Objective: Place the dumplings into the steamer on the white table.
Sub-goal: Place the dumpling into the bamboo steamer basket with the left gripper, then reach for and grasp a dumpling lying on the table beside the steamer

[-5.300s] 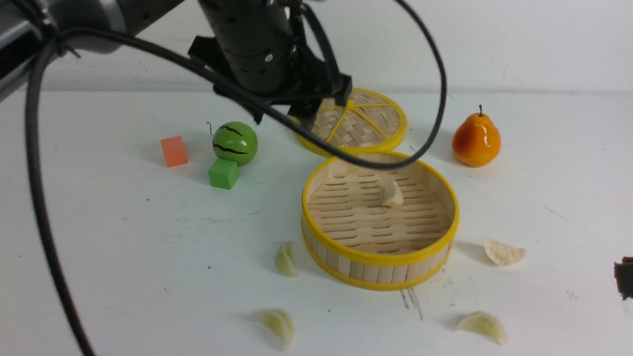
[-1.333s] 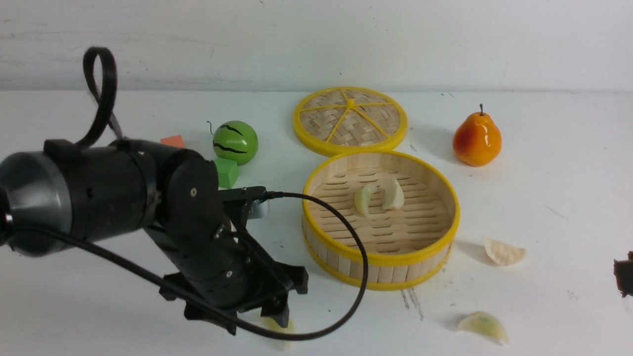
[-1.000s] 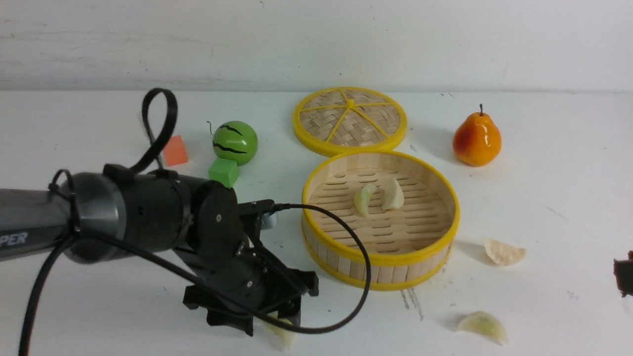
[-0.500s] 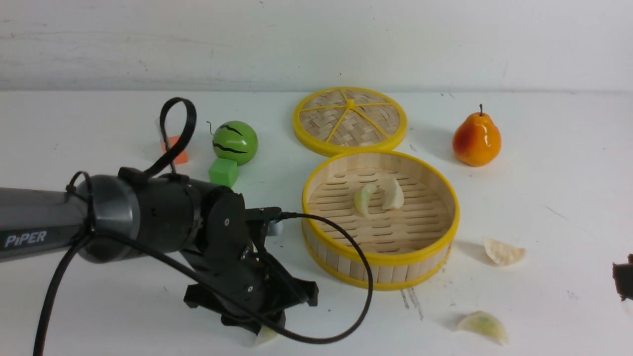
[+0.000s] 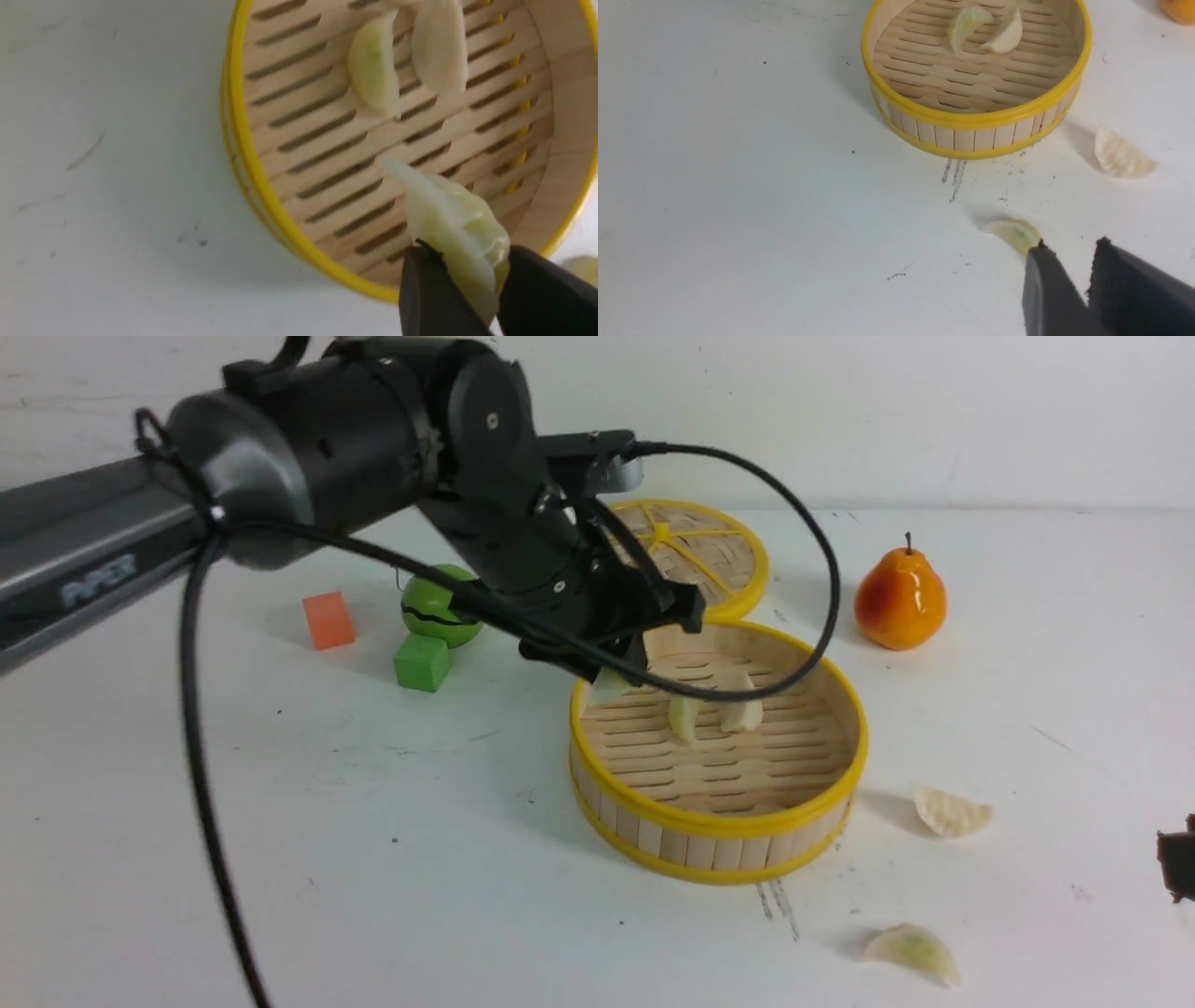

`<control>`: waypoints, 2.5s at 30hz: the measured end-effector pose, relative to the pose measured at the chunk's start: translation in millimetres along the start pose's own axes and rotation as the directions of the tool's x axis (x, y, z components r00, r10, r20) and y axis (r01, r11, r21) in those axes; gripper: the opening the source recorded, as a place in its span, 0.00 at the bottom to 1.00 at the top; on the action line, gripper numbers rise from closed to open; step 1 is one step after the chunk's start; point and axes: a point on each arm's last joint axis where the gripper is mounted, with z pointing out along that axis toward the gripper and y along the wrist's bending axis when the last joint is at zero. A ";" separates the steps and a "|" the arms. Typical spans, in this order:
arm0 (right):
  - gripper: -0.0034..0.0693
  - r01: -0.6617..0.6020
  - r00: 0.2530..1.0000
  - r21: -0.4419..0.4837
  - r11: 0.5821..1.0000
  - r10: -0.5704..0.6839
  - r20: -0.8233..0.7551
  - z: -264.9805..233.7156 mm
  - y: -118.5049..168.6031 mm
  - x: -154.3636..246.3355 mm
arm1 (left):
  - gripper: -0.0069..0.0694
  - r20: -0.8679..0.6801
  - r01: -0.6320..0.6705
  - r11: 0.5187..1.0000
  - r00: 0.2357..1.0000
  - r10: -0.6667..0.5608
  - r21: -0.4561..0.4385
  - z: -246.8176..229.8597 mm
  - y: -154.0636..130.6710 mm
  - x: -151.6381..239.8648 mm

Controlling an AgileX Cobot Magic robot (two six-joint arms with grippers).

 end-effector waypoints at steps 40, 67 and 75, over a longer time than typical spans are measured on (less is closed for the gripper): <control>0.02 0.050 0.938 -0.042 0.998 -0.061 -0.341 66.8 -22.6 -15.4 | 0.14 0.204 -0.177 0.979 0.959 0.195 -0.102 -160.3 -18.0 -31.2; 0.74 0.359 0.659 -0.124 0.925 -0.346 -0.668 263.4 -56.6 28.5 | 0.07 -0.059 -0.199 0.980 0.979 0.197 -0.031 -208.3 40.2 205.7; 0.44 0.322 0.655 -0.129 0.938 -0.319 -0.685 270.2 -56.0 34.6 | 0.07 -0.030 -0.198 0.980 0.980 0.198 -0.021 -215.5 41.9 216.1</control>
